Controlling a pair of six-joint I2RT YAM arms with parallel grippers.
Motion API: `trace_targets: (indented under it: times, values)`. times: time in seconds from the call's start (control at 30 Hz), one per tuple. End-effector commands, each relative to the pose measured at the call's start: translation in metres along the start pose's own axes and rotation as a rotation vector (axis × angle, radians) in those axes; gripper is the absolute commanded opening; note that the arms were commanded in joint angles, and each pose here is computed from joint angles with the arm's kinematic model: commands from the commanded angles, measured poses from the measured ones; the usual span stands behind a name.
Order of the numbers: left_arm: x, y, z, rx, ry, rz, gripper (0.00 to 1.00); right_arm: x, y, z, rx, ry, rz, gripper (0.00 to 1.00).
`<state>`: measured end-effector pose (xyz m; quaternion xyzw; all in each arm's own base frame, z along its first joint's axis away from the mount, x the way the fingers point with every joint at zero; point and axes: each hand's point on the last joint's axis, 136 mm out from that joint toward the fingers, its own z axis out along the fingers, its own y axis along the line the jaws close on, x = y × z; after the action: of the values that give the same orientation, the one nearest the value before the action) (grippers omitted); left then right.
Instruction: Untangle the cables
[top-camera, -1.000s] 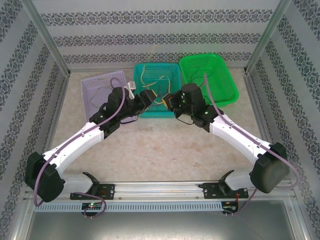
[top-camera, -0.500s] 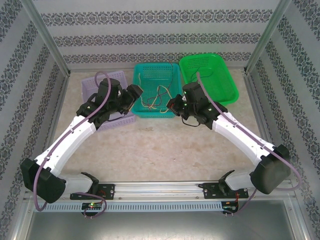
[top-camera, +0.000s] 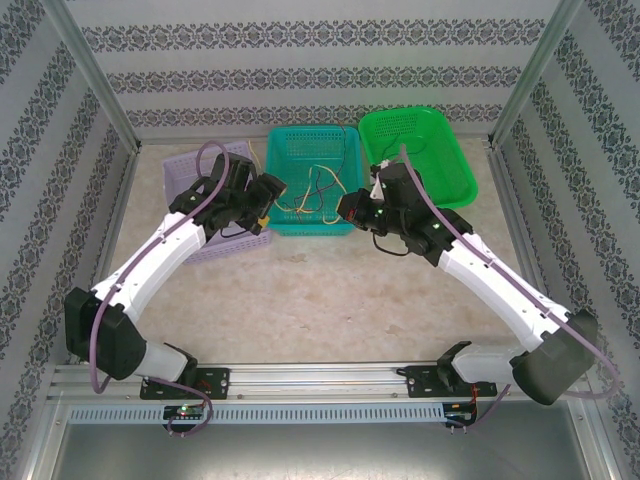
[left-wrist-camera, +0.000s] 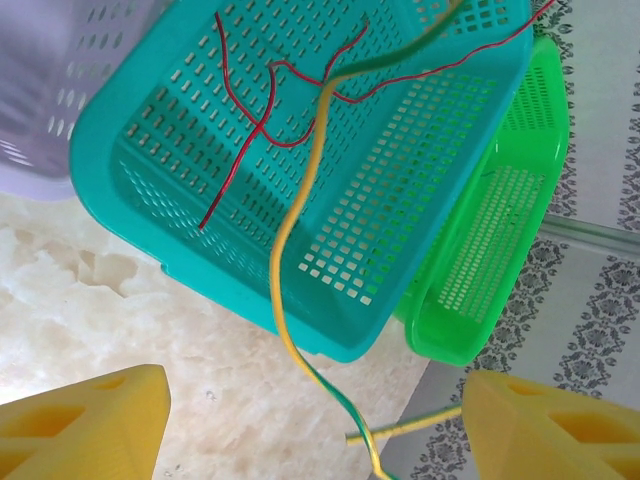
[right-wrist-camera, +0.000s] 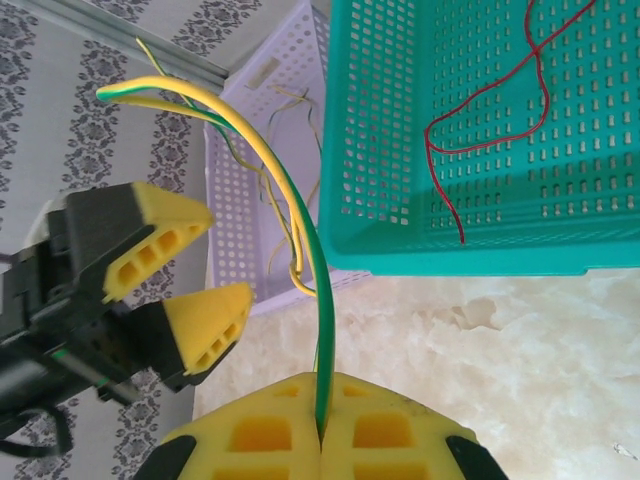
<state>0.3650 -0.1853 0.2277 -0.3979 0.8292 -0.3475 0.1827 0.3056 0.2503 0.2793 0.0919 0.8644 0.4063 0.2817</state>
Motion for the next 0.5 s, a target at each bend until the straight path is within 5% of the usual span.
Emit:
trace_targets:
  times: [0.0, 0.2, 0.3, 0.4, 0.47]
  values:
    - [-0.001, -0.010, 0.009, 0.031, 0.032, -0.062, 0.77, -0.004, 0.020, -0.012, -0.073, -0.023, -0.048, 0.00]
    - [0.001, -0.005, 0.023, 0.018, 0.053, -0.107, 0.68, -0.006, 0.029, -0.015, -0.105, -0.037, -0.056, 0.00]
    - [-0.003, -0.004, 0.025, 0.022, 0.031, -0.124, 0.48, -0.006, 0.032, -0.014, -0.111, -0.035, -0.061, 0.00]
    - [-0.005, 0.003, 0.022, 0.005, 0.010, -0.144, 0.06, -0.008, 0.030, -0.015, -0.104, -0.059, -0.062, 0.00]
    - [-0.003, 0.008, 0.020, -0.004, 0.009, -0.150, 0.00, -0.017, 0.027, -0.020, -0.096, -0.111, -0.062, 0.00]
